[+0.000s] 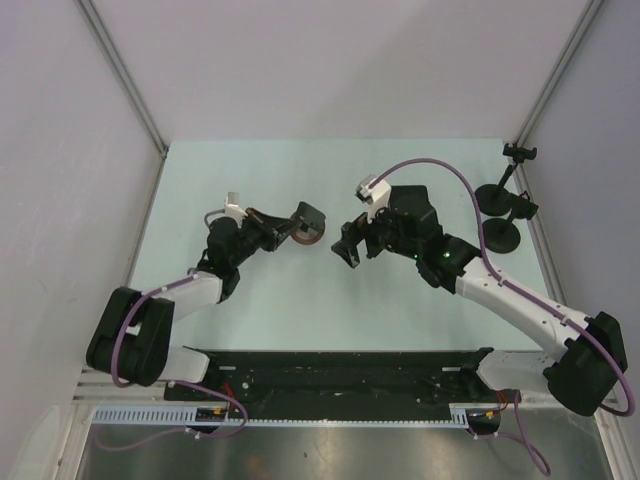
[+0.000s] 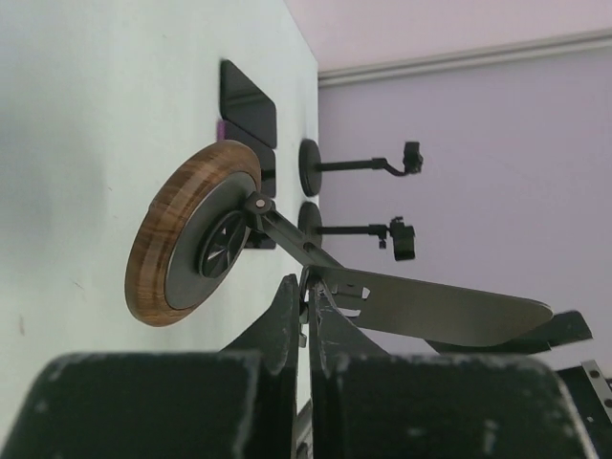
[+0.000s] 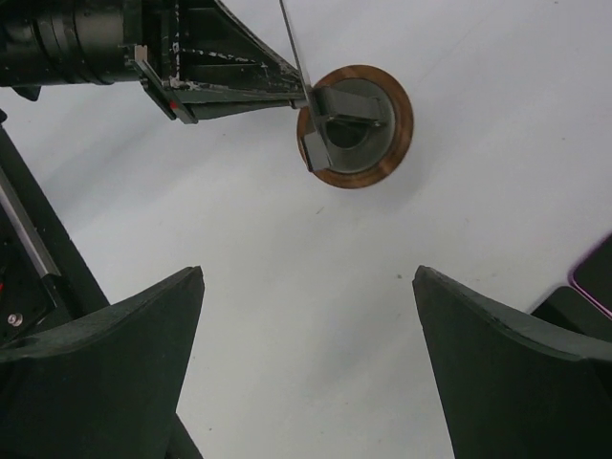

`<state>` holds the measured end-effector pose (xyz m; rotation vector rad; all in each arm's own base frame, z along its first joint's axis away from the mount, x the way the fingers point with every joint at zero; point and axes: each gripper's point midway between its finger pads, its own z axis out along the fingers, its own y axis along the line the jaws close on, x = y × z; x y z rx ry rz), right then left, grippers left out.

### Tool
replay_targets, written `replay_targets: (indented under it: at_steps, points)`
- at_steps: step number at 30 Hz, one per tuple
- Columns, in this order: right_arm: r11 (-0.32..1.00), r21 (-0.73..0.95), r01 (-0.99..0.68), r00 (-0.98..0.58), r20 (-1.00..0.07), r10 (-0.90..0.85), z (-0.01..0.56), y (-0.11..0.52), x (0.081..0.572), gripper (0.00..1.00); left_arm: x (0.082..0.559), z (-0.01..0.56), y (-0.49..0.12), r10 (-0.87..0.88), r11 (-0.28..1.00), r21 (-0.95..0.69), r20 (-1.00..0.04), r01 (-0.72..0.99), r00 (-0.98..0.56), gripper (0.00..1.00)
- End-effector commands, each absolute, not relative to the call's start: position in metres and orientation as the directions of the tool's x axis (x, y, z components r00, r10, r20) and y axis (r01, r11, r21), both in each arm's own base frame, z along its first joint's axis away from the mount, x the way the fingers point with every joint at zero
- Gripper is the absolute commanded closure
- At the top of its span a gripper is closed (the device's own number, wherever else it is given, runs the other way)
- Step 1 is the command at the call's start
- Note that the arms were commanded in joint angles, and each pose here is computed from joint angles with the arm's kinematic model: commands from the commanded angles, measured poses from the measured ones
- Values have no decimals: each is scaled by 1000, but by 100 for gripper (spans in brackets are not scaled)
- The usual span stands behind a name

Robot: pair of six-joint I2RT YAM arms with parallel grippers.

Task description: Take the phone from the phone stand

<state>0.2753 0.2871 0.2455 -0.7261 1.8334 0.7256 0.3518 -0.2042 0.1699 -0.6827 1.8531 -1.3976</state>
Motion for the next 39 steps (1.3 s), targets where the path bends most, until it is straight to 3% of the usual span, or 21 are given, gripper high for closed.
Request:
replay_targets:
  at_steps: [1,6,12,15,16,18,19,21,22,26,29,34,35,39]
  points:
    - [624,87,-776,-237,-958,-161,273,305,275,4,328,206,-215,-734,236,-965,-253,112,-631,100]
    - [610,41,-791,-194,-963,-187,280,323,261,7,307,211,-228,-697,241,-962,-262,126,-667,100]
    - [650,-5,-760,-170,-964,-205,286,329,260,21,286,222,-239,-667,234,-959,-280,162,-691,99]
    - [652,-8,-758,-175,-961,-215,287,332,256,37,280,227,-240,-661,229,-958,-285,175,-694,100]
    - [657,-12,-754,-178,-959,-222,286,331,256,50,280,227,-239,-660,232,-956,-289,178,-693,99]
    - [655,-11,-756,-184,-956,-228,286,332,249,65,276,232,-239,-656,233,-952,-305,199,-690,100]
    - [661,-10,-750,-190,-954,-230,285,330,249,81,275,233,-239,-653,235,-951,-308,201,-692,100]
    - [661,-1,-750,-196,-955,-224,289,328,243,94,273,235,-239,-648,233,-949,-313,210,-695,98]
    - [666,3,-746,-207,-951,-228,289,325,241,100,272,235,-239,-645,234,-949,-316,213,-696,93]
    - [720,43,-693,-268,-942,-202,291,303,234,100,269,242,-238,-633,254,-931,-366,264,-682,65]
    - [782,48,-622,-331,-921,-207,284,276,233,100,269,248,-235,-609,316,-885,-466,343,-642,39]
    - [896,75,-438,-506,-844,-177,257,214,232,100,271,265,-219,-573,455,-777,-630,436,-524,16]
    - [926,72,-370,-537,-830,-150,252,193,240,100,274,259,-212,-541,529,-728,-685,436,-487,11]
    - [981,81,-175,-635,-771,-49,227,130,240,100,280,282,-186,-473,678,-577,-816,455,-331,0]
